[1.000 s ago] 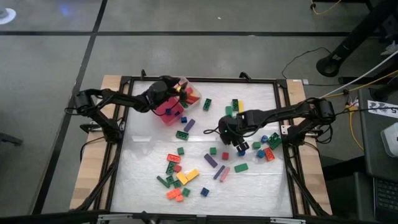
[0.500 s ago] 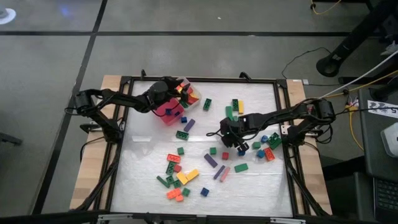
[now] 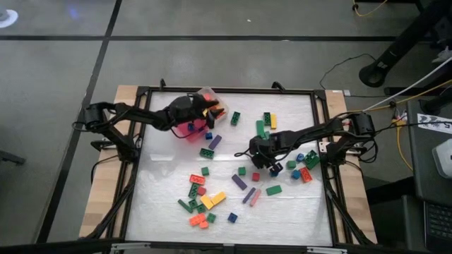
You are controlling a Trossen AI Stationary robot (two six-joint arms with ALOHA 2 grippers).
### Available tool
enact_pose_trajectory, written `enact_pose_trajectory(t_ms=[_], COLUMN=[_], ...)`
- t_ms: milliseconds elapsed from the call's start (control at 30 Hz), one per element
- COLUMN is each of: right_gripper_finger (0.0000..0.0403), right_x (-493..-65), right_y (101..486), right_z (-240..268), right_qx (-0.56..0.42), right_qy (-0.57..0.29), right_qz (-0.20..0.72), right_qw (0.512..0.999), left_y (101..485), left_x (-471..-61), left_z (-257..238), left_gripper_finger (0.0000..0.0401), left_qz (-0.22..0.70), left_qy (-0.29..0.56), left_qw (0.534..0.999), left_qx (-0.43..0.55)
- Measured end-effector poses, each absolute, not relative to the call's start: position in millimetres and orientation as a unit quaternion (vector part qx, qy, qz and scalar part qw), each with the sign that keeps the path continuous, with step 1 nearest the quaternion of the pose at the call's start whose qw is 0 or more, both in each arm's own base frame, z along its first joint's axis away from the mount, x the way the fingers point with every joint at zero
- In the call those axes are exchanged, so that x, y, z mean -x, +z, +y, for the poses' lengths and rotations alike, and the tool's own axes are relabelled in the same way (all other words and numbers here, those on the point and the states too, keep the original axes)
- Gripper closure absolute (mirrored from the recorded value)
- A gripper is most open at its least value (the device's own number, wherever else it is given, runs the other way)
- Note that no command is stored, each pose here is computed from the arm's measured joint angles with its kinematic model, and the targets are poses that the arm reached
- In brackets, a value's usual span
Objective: Sort blocks by size
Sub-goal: Put the small green game piece into the pink bin
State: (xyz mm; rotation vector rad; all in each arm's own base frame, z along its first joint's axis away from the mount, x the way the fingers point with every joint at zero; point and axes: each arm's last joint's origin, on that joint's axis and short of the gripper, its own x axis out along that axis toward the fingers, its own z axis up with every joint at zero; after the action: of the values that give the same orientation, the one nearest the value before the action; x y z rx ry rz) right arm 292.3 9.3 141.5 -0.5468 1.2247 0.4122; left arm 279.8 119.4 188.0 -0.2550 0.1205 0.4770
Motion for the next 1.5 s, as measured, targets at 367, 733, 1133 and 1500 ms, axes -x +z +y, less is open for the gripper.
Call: enact_pose_trajectory(t_ms=[367,733,1133,1500], right_gripper_finger=[0.0312,0.0309,0.0289,0.0275], right_x=[-327,-367,-424,-481], right_y=[169,210,183,174], right_z=[9,-23,-92,-111], right_qx=[0.284,0.349,0.287,0.226], right_qy=[0.137,0.036,-0.009,-0.002], right_qz=[0.466,0.210,0.088,0.170], right_qw=[0.827,0.913,0.954,0.959], left_y=[203,228,241,235], left_x=[-283,-239,-205,-203], left_z=[84,40,0,-17], left_gripper_finger=[0.0180,0.0180,0.0180,0.0180], left_qz=[0.086,0.221,0.269,0.296], left_qy=[0.166,0.106,0.057,0.037], left_qw=[0.982,0.969,0.955,0.943], left_qx=[0.001,0.020,0.109,0.148])
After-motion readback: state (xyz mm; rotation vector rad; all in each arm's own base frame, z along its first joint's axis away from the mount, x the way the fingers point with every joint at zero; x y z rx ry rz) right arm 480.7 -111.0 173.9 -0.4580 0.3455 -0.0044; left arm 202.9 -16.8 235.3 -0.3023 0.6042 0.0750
